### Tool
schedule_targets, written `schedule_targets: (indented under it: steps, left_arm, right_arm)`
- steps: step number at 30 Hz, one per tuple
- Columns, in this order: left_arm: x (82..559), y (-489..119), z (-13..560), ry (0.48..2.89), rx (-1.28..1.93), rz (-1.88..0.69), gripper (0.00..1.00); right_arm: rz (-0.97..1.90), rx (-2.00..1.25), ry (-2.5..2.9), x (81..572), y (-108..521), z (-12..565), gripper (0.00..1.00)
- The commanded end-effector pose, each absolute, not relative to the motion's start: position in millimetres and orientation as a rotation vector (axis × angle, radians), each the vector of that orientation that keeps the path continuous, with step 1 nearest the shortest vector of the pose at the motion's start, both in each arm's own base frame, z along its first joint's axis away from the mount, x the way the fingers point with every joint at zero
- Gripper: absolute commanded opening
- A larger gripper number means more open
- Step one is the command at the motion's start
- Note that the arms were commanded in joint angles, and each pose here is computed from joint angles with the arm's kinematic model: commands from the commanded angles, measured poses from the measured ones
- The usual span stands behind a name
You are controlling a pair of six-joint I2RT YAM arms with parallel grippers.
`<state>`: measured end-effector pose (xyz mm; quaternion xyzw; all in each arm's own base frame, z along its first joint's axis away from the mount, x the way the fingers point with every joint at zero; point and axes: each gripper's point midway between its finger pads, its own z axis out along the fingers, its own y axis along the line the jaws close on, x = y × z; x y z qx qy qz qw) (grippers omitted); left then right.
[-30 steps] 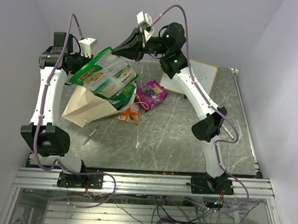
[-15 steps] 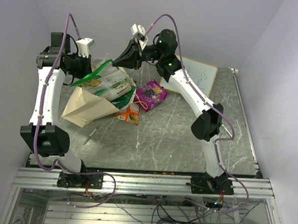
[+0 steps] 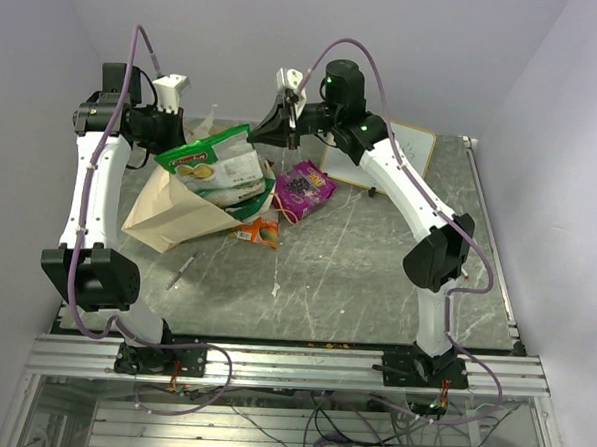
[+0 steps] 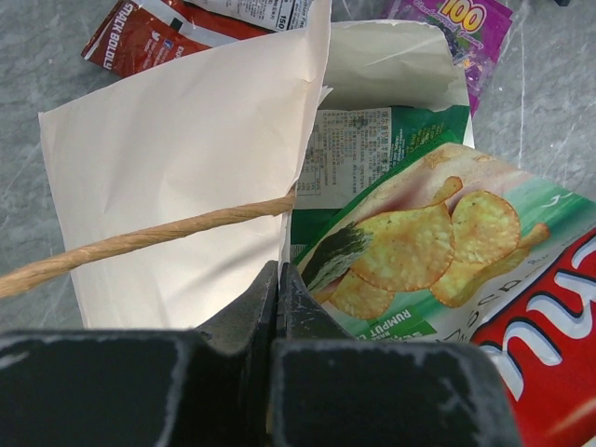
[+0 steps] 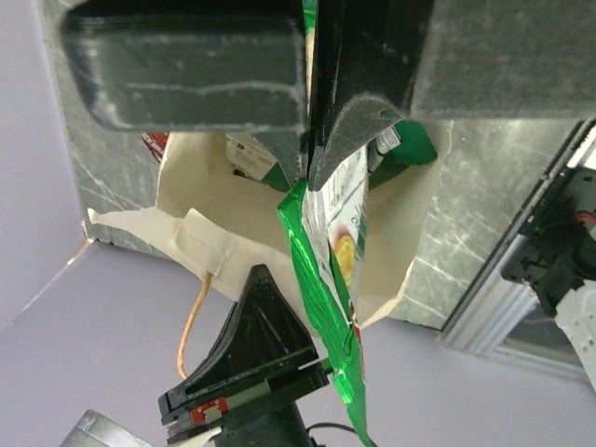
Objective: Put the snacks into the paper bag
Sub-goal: Place the snack in the paper bag.
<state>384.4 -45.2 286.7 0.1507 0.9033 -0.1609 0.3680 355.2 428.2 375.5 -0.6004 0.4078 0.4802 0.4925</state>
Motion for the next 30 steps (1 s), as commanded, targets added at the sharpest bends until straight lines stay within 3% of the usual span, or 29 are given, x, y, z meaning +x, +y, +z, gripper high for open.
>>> schedule_targets:
  steps: [1,14,30]
  left_arm:
    - [392.6,-40.3,297.4,2.284,0.373,-0.381,0.07]
    - [394.6,-37.4,297.0,2.288,0.360,-0.365,0.07]
    - [394.5,-37.2,296.4,2.291,0.352,-0.364,0.07]
  right_arm:
    - [1.054,-1.524,1.002,350.9,418.3,361.0,0.00]
    - [0.800,-1.676,1.044,338.4,380.1,333.4,0.00]
    - [0.524,-1.640,1.295,351.7,336.2,296.9,0.00]
